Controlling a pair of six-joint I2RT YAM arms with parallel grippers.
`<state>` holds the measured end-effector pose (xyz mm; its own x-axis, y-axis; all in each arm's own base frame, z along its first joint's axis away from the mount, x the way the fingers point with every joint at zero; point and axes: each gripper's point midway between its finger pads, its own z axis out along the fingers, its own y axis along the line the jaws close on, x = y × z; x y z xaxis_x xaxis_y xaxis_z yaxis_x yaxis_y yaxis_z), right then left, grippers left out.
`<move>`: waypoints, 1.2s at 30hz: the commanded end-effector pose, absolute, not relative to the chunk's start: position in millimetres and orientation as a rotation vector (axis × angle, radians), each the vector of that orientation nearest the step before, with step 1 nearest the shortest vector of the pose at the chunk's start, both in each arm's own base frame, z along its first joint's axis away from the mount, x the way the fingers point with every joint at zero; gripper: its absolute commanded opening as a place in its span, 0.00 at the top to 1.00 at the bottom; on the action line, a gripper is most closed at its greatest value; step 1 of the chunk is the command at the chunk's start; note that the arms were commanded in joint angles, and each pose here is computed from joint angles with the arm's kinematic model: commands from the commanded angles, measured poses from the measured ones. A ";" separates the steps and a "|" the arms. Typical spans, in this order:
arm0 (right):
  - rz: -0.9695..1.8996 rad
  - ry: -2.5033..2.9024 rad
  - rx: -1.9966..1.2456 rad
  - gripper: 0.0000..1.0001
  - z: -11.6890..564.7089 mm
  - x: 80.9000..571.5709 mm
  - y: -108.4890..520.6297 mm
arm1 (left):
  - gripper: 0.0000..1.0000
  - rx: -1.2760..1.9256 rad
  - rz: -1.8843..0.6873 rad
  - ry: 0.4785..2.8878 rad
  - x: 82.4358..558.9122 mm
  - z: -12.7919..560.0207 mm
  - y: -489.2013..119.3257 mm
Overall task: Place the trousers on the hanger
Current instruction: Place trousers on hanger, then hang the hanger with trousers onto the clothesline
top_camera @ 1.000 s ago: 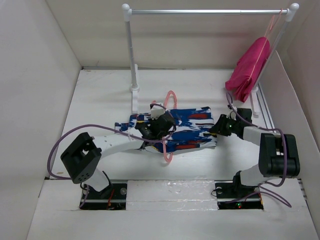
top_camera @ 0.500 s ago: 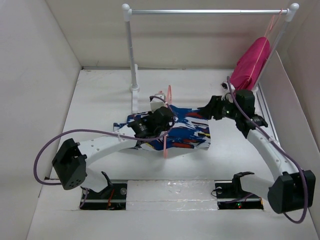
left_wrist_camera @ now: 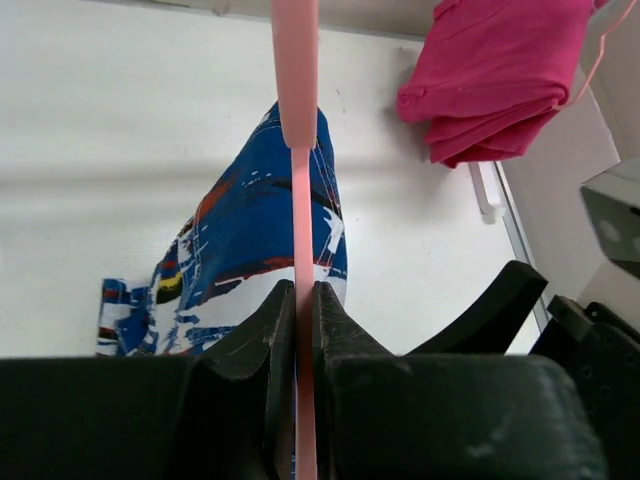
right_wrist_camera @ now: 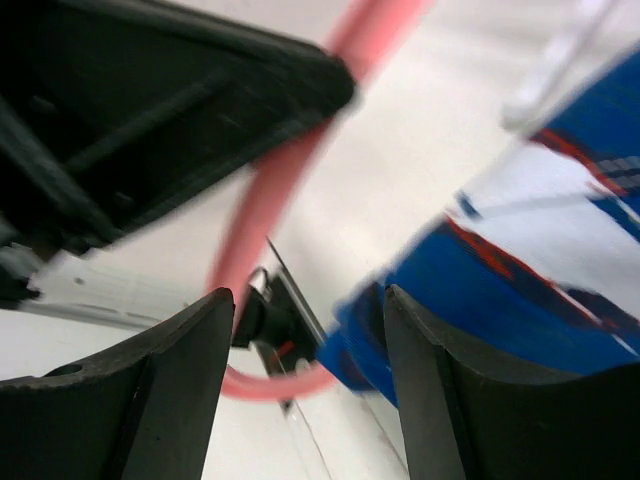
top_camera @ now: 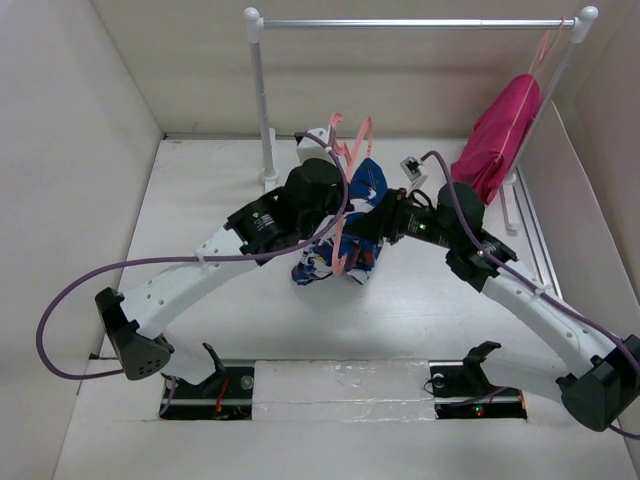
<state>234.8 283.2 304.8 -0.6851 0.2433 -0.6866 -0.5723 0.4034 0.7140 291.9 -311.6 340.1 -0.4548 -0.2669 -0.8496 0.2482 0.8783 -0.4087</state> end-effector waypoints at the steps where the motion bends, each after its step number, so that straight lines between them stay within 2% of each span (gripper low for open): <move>1: 1.417 1.684 -0.266 0.33 379.0 240.1 293.6 | 1.00 -0.051 -0.696 1.818 292.3 402.0 -313.2; 7: 1.459 1.604 -0.298 0.33 410.1 229.6 301.2 | 1.00 -0.056 -0.702 1.793 292.0 418.9 -310.5; 15: 1.506 1.682 -0.253 0.32 384.0 224.3 313.9 | 1.00 -0.053 -0.761 1.755 289.1 437.3 -314.3; 23: 1.548 1.688 -0.278 0.44 388.3 223.4 340.6 | 1.00 -0.033 -0.842 1.693 284.9 464.8 -321.2; 24: 1.554 1.686 -0.285 0.56 388.1 221.9 343.7 | 1.00 -0.029 -0.861 1.679 283.1 472.7 -321.7; 25: 1.557 1.693 -0.280 0.56 386.1 221.8 343.9 | 1.00 -0.029 -0.861 1.678 283.1 472.8 -321.7; 27: 1.566 1.682 -0.264 0.65 387.6 221.2 345.3 | 1.00 -0.023 -0.882 1.670 280.5 478.0 -322.7; 28: 1.572 1.672 -0.256 0.76 389.1 221.6 345.0 | 1.00 -0.022 -0.890 1.667 279.2 479.9 -322.3; 29: 1.574 1.658 -0.252 0.81 392.2 222.1 344.5 | 1.00 -0.024 -0.892 1.666 278.9 480.6 -321.9; 33: 1.614 1.589 -0.238 0.93 410.7 219.1 342.1 | 1.00 -0.021 -0.915 1.643 275.6 492.4 -320.2; 36: 1.675 1.521 -0.217 0.96 428.2 215.8 340.8 | 1.00 -0.011 -0.941 1.616 275.4 509.3 -319.2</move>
<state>229.6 341.9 365.1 -0.7126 0.3731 -0.5941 -0.5464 0.2359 0.8036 291.9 -315.0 409.9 -0.3925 -0.2780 -0.8767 0.3425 0.8405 -0.4199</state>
